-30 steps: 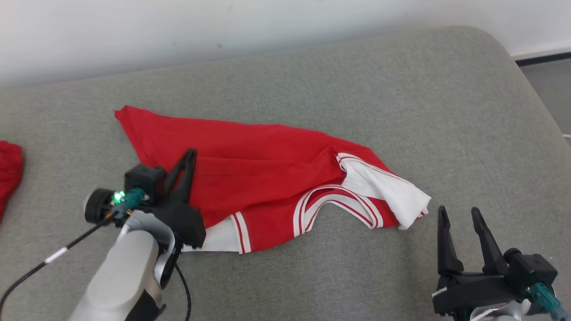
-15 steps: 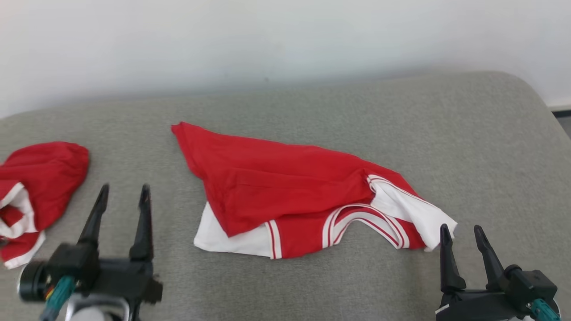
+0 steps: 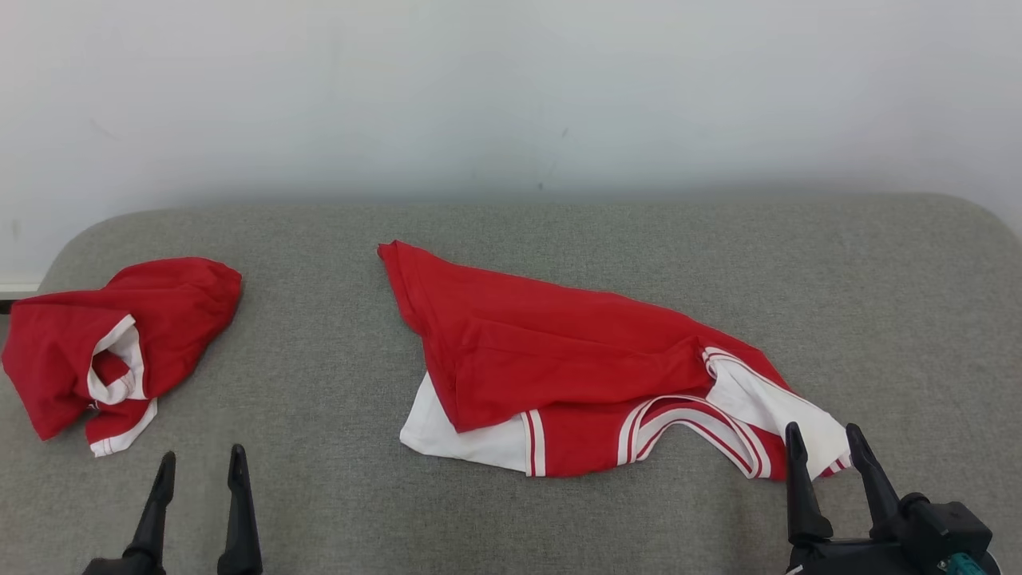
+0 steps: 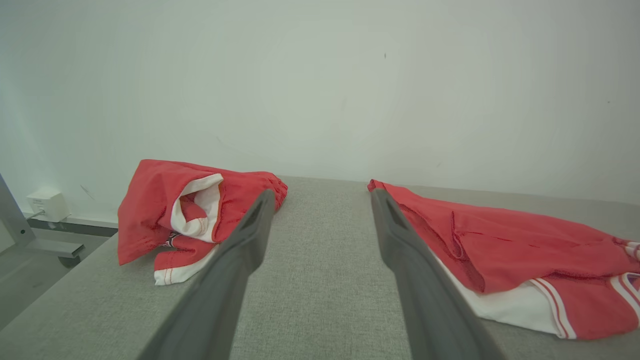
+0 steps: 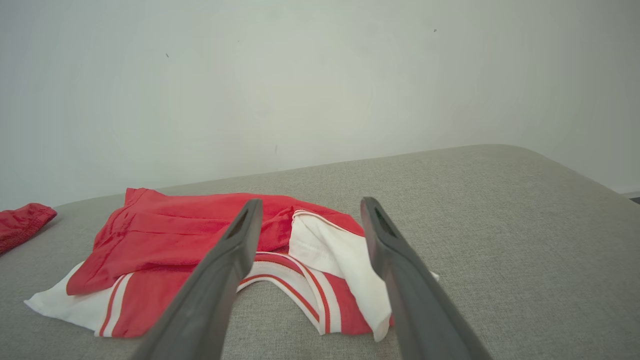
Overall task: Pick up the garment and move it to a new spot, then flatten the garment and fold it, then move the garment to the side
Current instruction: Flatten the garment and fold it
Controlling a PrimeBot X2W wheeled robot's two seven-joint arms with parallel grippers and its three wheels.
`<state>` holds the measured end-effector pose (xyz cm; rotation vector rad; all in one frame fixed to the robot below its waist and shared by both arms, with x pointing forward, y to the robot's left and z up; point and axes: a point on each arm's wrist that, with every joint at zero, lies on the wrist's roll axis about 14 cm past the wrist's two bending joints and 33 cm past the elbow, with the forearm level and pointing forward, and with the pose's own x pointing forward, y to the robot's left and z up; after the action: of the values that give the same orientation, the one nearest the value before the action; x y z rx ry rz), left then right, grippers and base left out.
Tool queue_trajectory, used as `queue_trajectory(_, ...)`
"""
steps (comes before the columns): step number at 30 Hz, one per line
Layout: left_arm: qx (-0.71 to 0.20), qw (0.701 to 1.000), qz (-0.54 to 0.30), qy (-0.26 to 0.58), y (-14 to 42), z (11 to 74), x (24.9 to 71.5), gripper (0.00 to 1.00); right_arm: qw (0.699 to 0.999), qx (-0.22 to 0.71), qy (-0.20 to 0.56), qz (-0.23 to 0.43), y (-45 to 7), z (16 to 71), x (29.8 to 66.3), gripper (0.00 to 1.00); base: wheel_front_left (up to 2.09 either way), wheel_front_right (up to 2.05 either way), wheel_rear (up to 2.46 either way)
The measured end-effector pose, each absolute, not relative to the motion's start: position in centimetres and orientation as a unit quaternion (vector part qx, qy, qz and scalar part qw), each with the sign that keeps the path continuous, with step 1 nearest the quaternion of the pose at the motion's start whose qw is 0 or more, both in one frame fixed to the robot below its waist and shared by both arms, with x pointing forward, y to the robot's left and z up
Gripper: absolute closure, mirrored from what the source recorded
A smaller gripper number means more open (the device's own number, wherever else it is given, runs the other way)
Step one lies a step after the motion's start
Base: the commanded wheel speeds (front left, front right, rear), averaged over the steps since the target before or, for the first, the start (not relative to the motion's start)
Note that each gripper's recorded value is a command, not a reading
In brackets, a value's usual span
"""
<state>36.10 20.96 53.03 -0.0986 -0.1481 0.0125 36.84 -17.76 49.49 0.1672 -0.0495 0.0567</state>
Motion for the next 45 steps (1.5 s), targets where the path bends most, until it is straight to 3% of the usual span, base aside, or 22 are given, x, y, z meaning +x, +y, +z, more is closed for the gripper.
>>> queue_trajectory(18, -0.060, 0.997, -0.006, -0.054, 19.8, 51.5, 36.0, 0.00, 0.996, 0.083, -0.015, 0.029, -17.7, 48.9, 36.6, 0.00, 0.00, 0.00, 0.00)
queue_trajectory(34, -0.040, 0.985, -0.151, -0.077, 11.3, 54.5, 45.7, 0.00, 0.996, 0.085, -0.010, -0.009, -20.1, 48.4, 37.0, 0.00, 0.00, 0.00, 0.00)
queue_trajectory(45, -0.026, 0.976, -0.218, 0.001, 6.4, 49.8, 49.9, 0.00, 0.994, 0.088, 0.005, -0.059, -23.2, 47.2, 36.5, 0.00, 0.00, 0.00, 0.00)
